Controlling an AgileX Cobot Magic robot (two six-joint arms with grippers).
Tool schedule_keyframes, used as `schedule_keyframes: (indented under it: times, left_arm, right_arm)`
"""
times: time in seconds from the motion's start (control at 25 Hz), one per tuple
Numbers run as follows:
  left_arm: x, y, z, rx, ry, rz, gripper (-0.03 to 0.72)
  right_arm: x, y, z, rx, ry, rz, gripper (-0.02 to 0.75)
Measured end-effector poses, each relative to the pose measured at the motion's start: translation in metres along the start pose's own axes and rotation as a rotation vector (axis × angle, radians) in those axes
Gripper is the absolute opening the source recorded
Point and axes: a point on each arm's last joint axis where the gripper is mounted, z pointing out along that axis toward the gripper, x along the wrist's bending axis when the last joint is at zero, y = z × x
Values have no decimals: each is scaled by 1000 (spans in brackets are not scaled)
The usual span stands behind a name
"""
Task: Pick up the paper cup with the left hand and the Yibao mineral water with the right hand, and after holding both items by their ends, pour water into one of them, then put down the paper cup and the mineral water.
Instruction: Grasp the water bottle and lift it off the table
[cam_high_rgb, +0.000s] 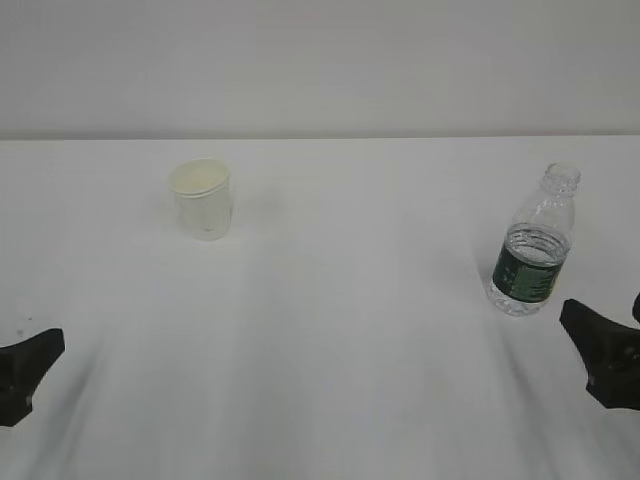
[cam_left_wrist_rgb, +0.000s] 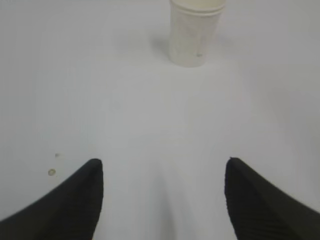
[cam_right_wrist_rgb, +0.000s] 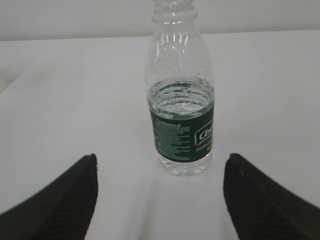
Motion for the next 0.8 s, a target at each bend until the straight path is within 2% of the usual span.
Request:
schedule_keyframes:
  times: [0.16,0.8]
  left_arm:
    - [1,-8,5,49,5,-4,554]
    - [1,-8,5,49,5,-6,588]
  right_arm:
    - [-1,0,0,0,-6,3,591]
    - [-2,-6,6,39,-23,5,591]
